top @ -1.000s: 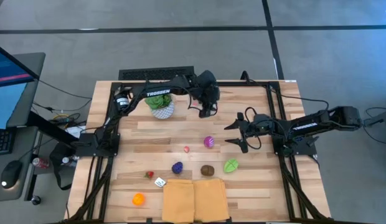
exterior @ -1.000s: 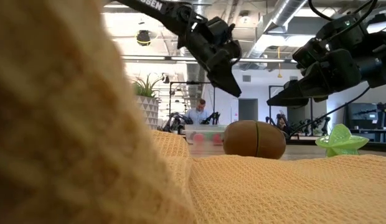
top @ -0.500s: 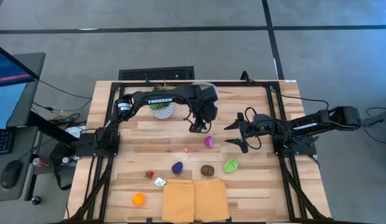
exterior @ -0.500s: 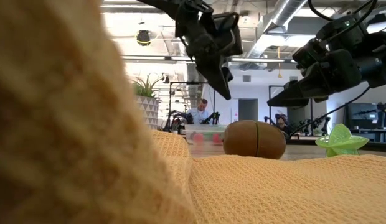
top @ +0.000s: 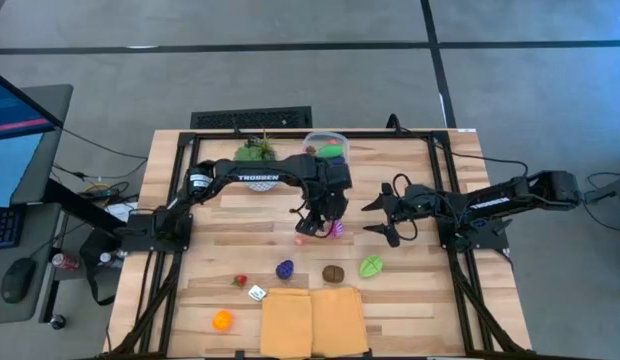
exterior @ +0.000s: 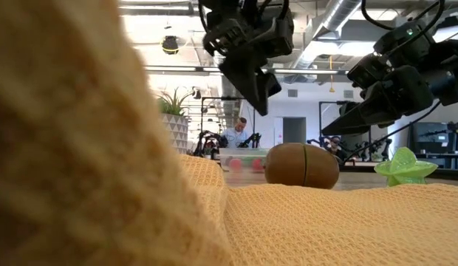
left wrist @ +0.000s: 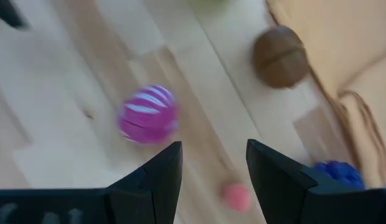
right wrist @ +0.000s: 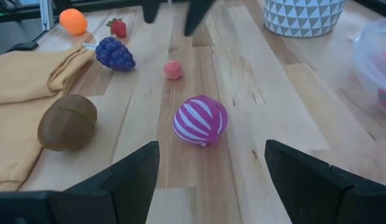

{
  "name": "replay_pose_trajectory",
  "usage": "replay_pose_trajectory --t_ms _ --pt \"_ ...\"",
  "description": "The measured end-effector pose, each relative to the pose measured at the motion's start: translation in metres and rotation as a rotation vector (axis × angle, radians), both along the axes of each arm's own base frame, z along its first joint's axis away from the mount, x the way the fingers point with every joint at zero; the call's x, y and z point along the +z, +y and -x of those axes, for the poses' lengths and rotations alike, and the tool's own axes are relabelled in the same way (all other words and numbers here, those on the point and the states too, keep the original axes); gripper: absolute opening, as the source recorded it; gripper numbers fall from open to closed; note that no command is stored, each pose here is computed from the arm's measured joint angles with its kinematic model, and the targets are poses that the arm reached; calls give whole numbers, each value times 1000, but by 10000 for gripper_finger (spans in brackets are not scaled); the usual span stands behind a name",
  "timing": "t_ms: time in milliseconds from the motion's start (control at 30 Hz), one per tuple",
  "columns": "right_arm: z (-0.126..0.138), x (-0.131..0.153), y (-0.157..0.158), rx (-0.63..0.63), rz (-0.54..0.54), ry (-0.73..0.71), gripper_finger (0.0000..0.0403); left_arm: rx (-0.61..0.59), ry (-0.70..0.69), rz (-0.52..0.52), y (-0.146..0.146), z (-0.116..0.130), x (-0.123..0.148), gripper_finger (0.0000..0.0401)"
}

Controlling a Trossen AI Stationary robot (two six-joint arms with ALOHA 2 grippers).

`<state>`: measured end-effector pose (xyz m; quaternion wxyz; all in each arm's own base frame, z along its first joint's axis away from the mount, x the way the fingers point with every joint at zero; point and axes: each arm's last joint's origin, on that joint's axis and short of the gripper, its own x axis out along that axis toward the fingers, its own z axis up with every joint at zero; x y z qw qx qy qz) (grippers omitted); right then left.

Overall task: Pick and placing Produce into tupperware
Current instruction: Put the strawberry into the transparent bin

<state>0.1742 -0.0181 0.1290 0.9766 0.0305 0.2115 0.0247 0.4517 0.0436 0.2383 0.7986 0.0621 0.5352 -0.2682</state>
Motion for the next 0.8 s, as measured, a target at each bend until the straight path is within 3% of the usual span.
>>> replay_pose_trajectory --t_ms 200,400,800 --pt "1 -2 0 -11 -27 24 315 1 131 6 -24 8 -2 169" --pt "1 -2 1 -12 -33 24 315 -17 208 -45 -54 14 -4 169" --pt "1 -2 1 -12 -34 23 315 42 359 -127 -88 28 -2 169"
